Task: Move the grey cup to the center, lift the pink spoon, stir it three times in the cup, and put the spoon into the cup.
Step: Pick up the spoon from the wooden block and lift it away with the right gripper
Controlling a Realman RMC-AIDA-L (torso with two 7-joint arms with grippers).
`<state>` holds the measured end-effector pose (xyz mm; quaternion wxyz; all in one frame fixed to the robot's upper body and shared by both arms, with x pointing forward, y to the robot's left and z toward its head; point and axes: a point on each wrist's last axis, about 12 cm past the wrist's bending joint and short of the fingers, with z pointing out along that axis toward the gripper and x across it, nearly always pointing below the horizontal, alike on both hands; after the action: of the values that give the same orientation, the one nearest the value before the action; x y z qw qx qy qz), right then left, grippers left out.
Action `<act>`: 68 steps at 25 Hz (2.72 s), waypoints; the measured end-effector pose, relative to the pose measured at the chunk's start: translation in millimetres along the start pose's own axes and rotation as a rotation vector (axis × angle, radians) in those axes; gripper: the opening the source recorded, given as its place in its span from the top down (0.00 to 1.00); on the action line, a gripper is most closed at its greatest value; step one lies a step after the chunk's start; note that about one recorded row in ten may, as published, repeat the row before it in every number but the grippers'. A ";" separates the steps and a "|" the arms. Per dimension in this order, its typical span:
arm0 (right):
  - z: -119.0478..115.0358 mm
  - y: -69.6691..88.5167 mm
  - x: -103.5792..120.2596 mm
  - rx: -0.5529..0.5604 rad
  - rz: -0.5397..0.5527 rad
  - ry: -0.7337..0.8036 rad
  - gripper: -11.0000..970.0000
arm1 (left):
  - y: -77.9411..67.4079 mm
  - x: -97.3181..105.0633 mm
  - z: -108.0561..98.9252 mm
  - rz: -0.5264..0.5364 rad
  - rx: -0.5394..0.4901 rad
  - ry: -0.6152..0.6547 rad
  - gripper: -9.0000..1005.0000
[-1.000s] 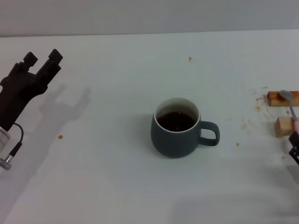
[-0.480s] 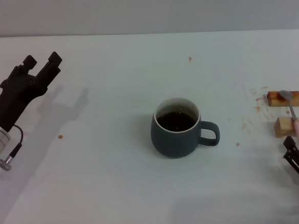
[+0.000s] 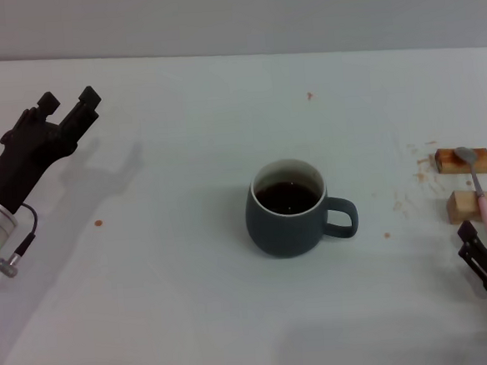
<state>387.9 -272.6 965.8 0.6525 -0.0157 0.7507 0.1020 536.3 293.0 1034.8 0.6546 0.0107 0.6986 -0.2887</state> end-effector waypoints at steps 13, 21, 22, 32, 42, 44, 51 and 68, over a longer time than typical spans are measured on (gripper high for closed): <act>1.4 -3.0 0.4 0.016 0.036 0.007 0.16 | 0.8 0.1 0.4 0.000 -0.006 0.004 0.17; -0.2 -3.6 0.5 0.022 0.039 0.004 0.16 | 1.1 0.0 0.5 -0.001 -0.009 0.002 0.17; -0.7 -3.7 0.4 0.024 0.040 0.002 0.16 | 0.9 0.1 0.5 -0.001 -0.009 0.002 0.17; -1.0 -3.0 -0.5 0.026 0.048 -0.007 0.17 | 0.5 1.3 -0.3 -0.009 -0.011 0.003 0.17; -0.1 -2.4 -0.9 0.016 0.048 -0.006 0.25 | -1.5 2.3 1.1 -0.016 -0.007 0.002 0.17; -0.1 -1.8 -0.7 0.010 0.046 -0.005 0.26 | -1.6 2.3 1.1 -0.016 -0.007 0.002 0.17; -0.4 -2.0 -1.0 0.001 0.039 -0.005 0.32 | -2.3 3.4 -0.2 -0.021 -0.006 0.001 0.17; 5.3 -2.9 0.8 -0.001 0.041 0.022 0.64 | -2.2 4.5 -2.9 -0.028 -0.011 -0.003 0.17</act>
<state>393.4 -274.4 963.9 0.6418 -0.0016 0.7581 0.1155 532.2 290.7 1031.5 0.6515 -0.0031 0.6993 -0.2941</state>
